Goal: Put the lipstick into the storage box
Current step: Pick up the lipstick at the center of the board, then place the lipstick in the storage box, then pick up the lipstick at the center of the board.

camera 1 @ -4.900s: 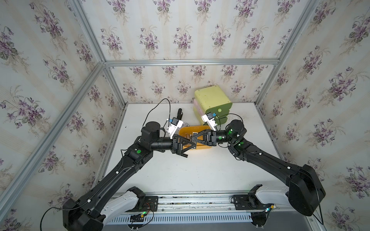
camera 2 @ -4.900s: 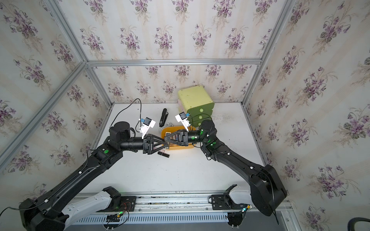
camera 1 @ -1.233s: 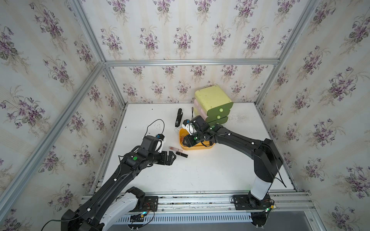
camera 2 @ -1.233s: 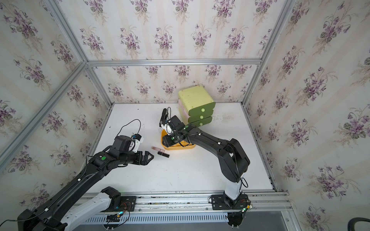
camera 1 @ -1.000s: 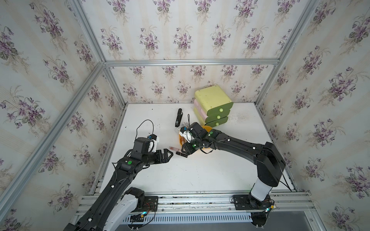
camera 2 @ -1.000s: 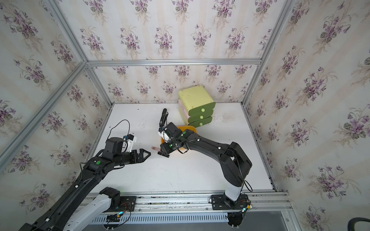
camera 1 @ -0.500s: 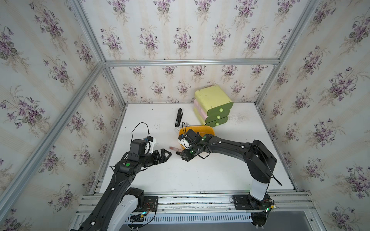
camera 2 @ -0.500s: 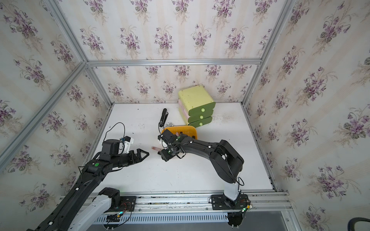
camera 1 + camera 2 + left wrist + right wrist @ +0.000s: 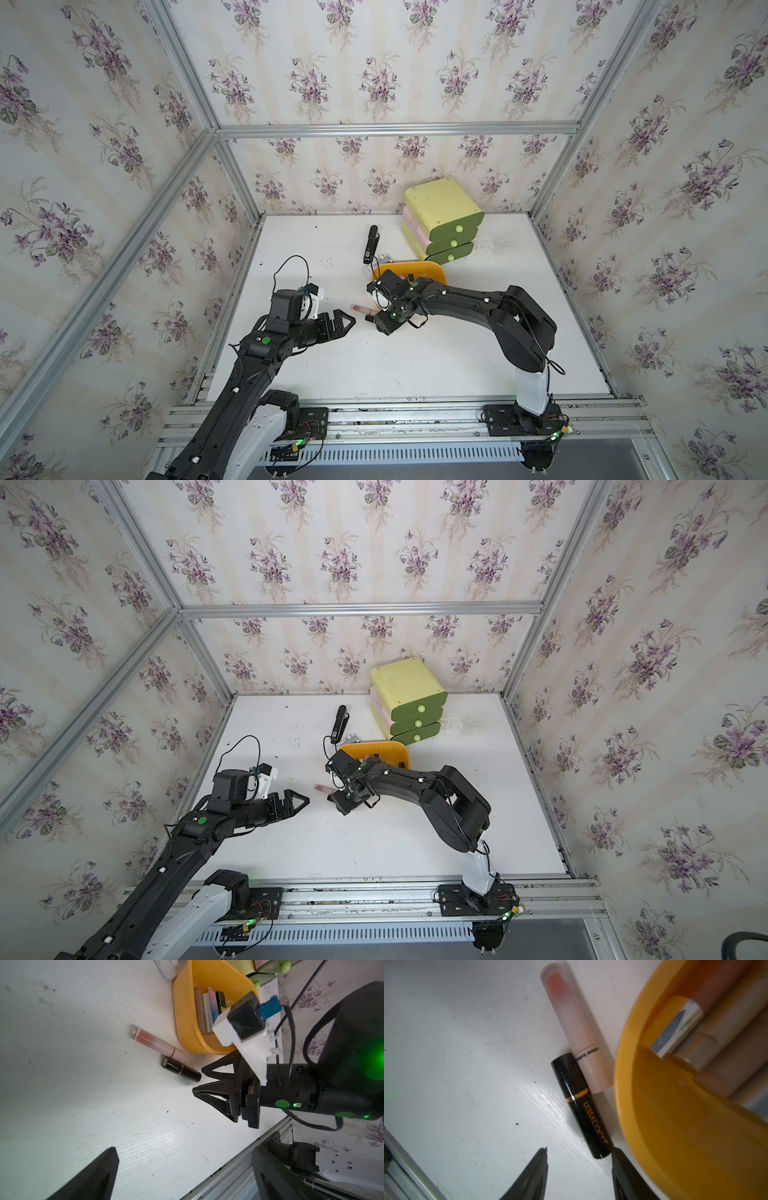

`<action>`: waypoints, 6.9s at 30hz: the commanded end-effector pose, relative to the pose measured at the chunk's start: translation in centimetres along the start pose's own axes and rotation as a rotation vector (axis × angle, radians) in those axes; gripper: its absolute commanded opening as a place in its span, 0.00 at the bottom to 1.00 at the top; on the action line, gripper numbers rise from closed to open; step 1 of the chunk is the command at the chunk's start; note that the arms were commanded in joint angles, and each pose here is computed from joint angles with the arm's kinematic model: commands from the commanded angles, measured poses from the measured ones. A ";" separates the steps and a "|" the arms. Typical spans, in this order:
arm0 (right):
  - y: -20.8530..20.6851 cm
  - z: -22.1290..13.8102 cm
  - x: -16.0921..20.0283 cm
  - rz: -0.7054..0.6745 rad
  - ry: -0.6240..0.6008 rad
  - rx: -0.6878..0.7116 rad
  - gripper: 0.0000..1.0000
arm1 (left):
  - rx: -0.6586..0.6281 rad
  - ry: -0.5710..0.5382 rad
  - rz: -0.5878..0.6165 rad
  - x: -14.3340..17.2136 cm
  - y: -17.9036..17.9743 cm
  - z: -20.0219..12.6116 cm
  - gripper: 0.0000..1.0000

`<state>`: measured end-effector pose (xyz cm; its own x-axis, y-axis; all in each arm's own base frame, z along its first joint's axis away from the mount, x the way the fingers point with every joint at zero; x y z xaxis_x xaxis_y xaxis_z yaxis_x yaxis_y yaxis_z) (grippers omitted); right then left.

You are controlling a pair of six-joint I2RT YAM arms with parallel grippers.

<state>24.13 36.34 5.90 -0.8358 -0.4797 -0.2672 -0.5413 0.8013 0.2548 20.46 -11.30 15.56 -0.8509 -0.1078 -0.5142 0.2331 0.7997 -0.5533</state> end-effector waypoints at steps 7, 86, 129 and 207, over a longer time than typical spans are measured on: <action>-0.6 1.3 -0.1 -0.028 0.026 0.044 0.54 | 0.007 0.007 0.015 0.3 0.2 0.2 1.00; -15.6 -10.7 -5.0 0.614 -0.379 -0.196 0.19 | 0.128 -0.058 0.125 -2.6 -2.8 1.5 1.00; -18.2 -3.8 -5.1 0.712 -0.285 -0.203 0.31 | 0.077 0.043 0.113 -0.6 -0.9 3.9 1.00; 2.0 3.5 -7.9 -0.132 -0.014 0.138 0.49 | -0.246 -0.135 -0.024 1.3 2.2 -3.4 1.00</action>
<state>30.05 43.29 5.71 -0.7601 -0.5656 -0.3200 -0.6218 0.7761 0.1052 18.12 -7.85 15.85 -0.7867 -0.2072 -0.5815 0.0674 0.9075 -0.4145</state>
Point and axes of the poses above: each gripper's point midway between its finger pads, its own z axis out along the fingers, its own y axis along the line the jaws close on, x = y × z, the point moved 2 cm from there along -z, back along the fingers, and after that the axes turned 12 degrees about z, right-handed, at the moved point
